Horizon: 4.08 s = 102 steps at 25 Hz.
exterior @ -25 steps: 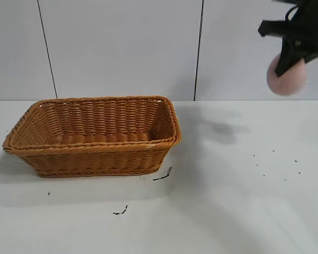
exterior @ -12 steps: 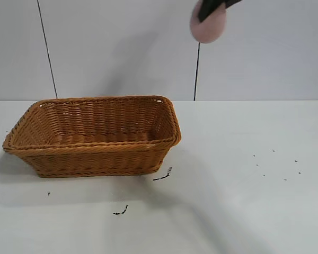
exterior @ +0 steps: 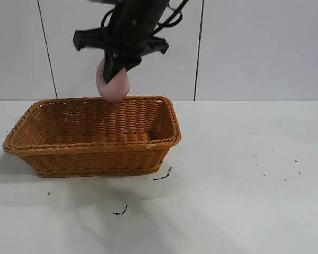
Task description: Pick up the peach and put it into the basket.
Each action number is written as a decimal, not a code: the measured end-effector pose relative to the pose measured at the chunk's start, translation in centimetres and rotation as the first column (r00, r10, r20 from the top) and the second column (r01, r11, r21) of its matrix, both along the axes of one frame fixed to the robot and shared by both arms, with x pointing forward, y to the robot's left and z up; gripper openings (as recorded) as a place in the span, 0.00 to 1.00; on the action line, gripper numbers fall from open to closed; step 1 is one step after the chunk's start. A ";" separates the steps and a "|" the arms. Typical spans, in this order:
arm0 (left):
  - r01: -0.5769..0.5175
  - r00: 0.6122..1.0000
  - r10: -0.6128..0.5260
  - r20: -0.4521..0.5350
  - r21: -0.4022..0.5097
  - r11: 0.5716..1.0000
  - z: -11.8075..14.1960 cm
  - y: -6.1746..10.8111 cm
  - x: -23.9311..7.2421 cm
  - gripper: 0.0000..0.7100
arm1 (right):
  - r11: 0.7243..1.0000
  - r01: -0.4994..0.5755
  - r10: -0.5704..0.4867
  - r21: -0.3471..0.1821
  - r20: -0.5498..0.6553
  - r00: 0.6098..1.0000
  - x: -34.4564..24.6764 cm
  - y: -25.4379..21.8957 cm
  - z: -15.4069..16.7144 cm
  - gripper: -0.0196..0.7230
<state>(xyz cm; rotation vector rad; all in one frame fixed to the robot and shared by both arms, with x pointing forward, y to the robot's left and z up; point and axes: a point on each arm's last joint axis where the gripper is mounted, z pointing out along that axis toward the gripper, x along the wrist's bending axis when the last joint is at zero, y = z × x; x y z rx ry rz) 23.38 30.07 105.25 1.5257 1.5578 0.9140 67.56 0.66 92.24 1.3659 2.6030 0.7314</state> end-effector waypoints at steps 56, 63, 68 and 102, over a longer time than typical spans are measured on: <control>0.000 1.000 0.000 0.000 0.000 1.000 0.0 0.0 0.0 0.98 | 0.834 0.549 -0.543 -0.054 0.096 0.834 1.9 -30.0 19.3 0.96; 0.000 1.000 0.000 0.000 0.000 1.000 0.0 0.0 0.0 0.98 | 0.824 0.566 -0.560 -0.018 0.117 0.820 -11.1 -30.0 25.5 0.96; 0.000 1.000 0.000 0.000 0.000 1.000 0.0 0.0 0.0 0.98 | 0.824 0.566 -0.561 0.038 0.199 0.804 -22.2 -30.0 27.7 0.96; 0.000 1.000 0.000 0.000 0.000 1.000 0.0 0.0 0.0 0.98 | 0.816 0.504 -0.570 0.283 0.533 0.625 -44.0 -30.2 13.2 0.96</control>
